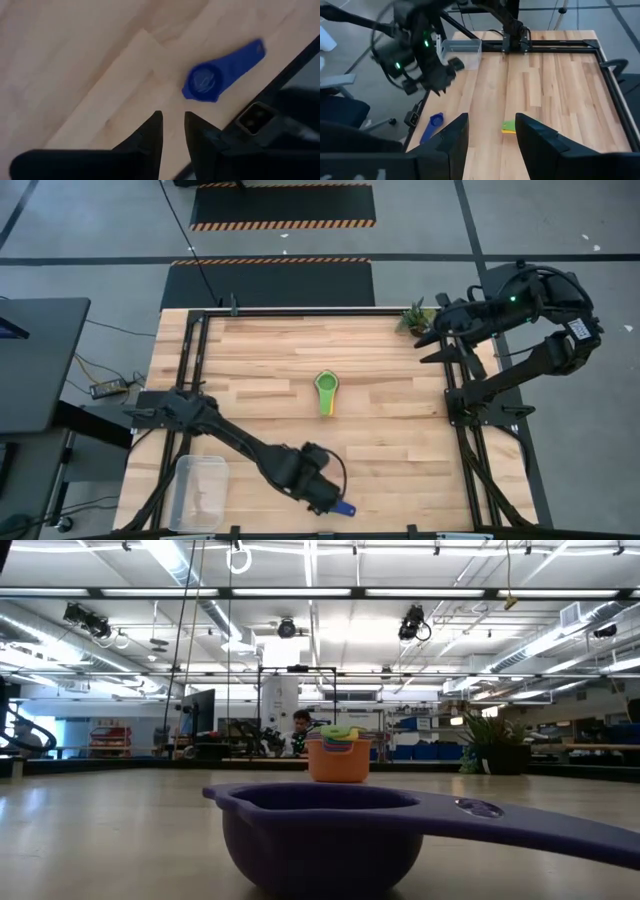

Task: Nest measuring cups in basket
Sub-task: Stack the dark blue measuring cup on top of the light green measuring cup

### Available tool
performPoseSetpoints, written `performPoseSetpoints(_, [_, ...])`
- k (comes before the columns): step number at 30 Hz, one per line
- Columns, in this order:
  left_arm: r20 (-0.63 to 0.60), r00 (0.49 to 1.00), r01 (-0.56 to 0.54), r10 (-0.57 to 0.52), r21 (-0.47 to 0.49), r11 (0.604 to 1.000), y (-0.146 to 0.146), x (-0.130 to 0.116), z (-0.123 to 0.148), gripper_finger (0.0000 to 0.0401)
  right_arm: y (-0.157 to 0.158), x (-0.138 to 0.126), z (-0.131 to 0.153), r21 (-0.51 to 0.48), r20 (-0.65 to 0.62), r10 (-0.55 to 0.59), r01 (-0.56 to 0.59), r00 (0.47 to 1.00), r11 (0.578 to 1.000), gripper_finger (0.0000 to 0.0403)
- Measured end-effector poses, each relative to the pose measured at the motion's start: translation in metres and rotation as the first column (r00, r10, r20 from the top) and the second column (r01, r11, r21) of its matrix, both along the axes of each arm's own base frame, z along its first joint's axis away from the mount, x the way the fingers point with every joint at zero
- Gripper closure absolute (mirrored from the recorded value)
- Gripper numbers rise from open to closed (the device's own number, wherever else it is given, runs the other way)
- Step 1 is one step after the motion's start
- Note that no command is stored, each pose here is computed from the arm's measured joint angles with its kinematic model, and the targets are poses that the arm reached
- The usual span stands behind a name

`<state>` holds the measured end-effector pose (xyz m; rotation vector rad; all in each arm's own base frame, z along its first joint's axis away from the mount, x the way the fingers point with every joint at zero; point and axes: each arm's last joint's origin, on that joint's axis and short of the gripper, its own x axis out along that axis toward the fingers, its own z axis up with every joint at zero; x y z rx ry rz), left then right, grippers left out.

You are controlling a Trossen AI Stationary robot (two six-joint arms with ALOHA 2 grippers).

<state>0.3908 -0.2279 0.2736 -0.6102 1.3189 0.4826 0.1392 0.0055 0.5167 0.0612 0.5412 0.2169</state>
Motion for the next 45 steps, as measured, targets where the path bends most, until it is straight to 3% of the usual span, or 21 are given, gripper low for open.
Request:
performPoseSetpoints(5, [0.013,0.984,0.179,-0.18,0.016,0.984,-0.01,0.019,-0.033,0.0314,0.0,0.0,0.0,0.013,-0.004,0.005,-0.005,1.0,1.0,0.0234])
performPoseSetpoints(8, [0.02,0.972,0.235,-0.235,0.015,0.972,-0.008,0.028,-0.045,0.0314,0.001,0.0,0.0,0.035,-0.007,0.012,-0.012,1.0,0.999,0.0234])
performPoseSetpoints(15, [0.007,0.967,0.254,-0.254,0.027,0.967,0.003,0.039,-0.057,0.0314,0.002,0.0,0.0,0.066,-0.006,0.06,-0.06,0.998,0.996,0.0234])
performPoseSetpoints(24, [-0.001,0.94,0.341,-0.341,-0.046,0.939,-0.011,0.045,-0.083,0.0315,0.003,-0.001,0.0,0.081,-0.008,0.084,-0.083,0.996,0.993,0.0234])
performPoseSetpoints(30, [0.011,0.938,0.345,-0.345,0.004,0.938,-0.009,0.047,-0.084,0.0315,0.003,-0.001,0.0,0.081,-0.012,0.085,-0.083,0.996,0.993,0.0234])
performPoseSetpoints(45, [-0.049,0.926,0.374,-0.374,-0.017,0.927,-0.014,0.048,-0.108,0.0315,0.004,-0.001,0.0,0.094,-0.009,0.105,-0.104,0.994,0.99,0.0234])
